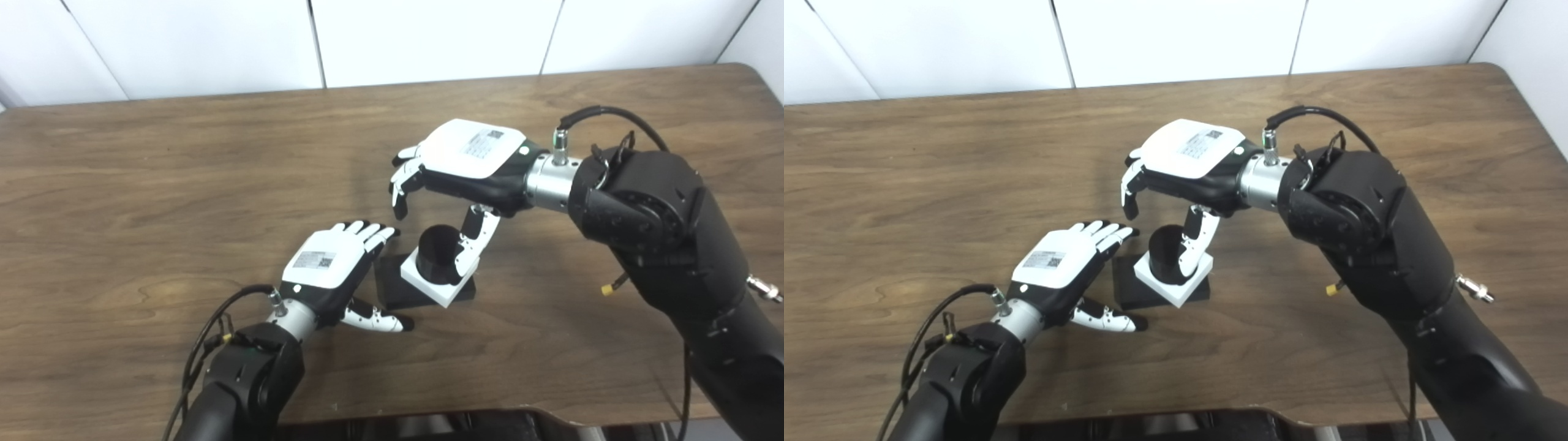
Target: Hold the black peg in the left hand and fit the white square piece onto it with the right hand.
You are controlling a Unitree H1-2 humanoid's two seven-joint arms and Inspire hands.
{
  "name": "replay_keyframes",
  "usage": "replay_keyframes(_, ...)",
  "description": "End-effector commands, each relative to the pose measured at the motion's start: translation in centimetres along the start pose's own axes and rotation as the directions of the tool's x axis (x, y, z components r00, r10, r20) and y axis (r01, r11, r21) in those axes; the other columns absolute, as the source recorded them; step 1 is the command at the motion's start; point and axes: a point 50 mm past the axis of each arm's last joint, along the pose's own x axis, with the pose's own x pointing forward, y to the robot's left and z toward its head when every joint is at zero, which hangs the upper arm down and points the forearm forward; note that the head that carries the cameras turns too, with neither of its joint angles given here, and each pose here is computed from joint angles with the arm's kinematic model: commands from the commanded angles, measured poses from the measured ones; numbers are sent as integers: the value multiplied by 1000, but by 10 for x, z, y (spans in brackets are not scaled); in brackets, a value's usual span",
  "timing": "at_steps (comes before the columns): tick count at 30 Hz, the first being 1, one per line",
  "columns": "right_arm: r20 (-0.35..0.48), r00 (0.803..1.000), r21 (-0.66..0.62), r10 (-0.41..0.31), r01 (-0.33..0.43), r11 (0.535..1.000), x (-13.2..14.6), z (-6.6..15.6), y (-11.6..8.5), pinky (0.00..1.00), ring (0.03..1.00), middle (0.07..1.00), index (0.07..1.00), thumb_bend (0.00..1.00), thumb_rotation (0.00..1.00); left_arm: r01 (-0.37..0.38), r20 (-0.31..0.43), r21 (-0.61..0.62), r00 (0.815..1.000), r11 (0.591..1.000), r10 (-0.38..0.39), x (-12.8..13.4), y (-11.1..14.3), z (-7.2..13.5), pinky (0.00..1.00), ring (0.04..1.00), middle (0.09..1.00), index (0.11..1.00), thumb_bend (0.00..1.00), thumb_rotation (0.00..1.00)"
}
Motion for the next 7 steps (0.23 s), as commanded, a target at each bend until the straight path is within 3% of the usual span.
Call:
replay_keyframes(1, -7, 996, -28, -88, 88, 996, -3, 0, -19, 895, 922, 816, 658, 1000, 367, 89, -39, 15, 995, 996, -88, -2, -7, -13, 977, 977, 962, 949, 1000, 474)
replay_keyframes(7, -14, 995, -28, -98, 97, 995, -1, -3, -15, 892, 922, 813, 653, 1000, 367, 101, -55, 37, 994, 994, -99, -4, 7, -22, 992, 987, 975, 984, 1000, 496)
